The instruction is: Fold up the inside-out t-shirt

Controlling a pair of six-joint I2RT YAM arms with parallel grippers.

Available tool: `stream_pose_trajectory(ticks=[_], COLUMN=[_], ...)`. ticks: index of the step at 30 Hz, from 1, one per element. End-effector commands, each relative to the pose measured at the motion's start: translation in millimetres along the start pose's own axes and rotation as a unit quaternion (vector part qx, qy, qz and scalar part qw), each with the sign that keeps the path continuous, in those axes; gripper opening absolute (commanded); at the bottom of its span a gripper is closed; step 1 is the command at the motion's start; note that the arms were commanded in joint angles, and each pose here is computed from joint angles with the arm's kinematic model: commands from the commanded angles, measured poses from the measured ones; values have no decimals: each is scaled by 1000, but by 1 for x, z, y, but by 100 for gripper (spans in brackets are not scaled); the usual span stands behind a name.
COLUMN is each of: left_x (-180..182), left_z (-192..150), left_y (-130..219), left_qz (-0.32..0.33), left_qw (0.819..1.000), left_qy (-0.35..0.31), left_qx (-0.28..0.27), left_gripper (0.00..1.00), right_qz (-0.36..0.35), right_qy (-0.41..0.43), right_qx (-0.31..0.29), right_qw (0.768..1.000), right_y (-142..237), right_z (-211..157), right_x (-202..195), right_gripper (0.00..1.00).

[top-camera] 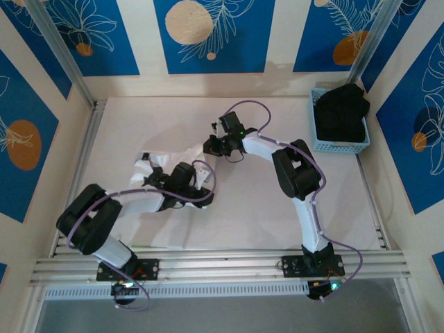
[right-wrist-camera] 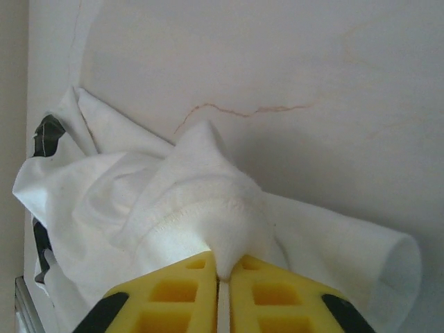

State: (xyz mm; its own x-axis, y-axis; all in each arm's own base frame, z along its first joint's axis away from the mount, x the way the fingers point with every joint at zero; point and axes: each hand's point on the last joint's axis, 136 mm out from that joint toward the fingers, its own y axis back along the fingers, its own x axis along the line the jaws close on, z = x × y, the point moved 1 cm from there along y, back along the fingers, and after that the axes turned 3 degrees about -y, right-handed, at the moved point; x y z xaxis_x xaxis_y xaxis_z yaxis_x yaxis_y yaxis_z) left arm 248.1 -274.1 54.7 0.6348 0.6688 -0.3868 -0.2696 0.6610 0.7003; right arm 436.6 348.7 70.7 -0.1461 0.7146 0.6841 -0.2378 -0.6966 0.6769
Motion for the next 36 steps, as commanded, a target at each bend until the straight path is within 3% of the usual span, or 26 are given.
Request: stream_pose_trajectory(ticks=[1,4,8,12,17,20,25,27,30,36], left_x=[-21,-33,-38,13,113,155,207,217,216,180], left_z=[20,34,52,59,35,17,-10,-18,-26,-53], left_y=[-1,17,61,114,162,171,172,167,150,115], left_qz=[-38,-57,-49,44,211,257,276,273,247,165], left_qw=[999,997,993,983,932,902,864,860,868,894], left_qy=[-11,-16,-23,53,223,286,368,383,392,398], left_qx=[-22,-58,-108,-169,-194,-196,-207,-198,-177,-125], left_gripper=[29,42,51,59,63,63,64,64,65,65], right_qz=[-14,-19,-45,-42,15,43,66,50,3,-79], right_qy=[8,36,68,78,106,108,97,90,63,0], right_qx=[5,-5,-25,-35,0,41,101,109,107,108], right_qw=[1000,999,996,995,994,992,988,989,992,991], right_y=[10,27,60,94,94,74,31,19,11,16], right_z=[6,9,1,-30,-96,-138,-182,-184,-178,-162], right_x=[-4,5,5,3,33,52,69,64,39,-16], right_gripper=[17,24,30,36,44,45,45,44,42,39])
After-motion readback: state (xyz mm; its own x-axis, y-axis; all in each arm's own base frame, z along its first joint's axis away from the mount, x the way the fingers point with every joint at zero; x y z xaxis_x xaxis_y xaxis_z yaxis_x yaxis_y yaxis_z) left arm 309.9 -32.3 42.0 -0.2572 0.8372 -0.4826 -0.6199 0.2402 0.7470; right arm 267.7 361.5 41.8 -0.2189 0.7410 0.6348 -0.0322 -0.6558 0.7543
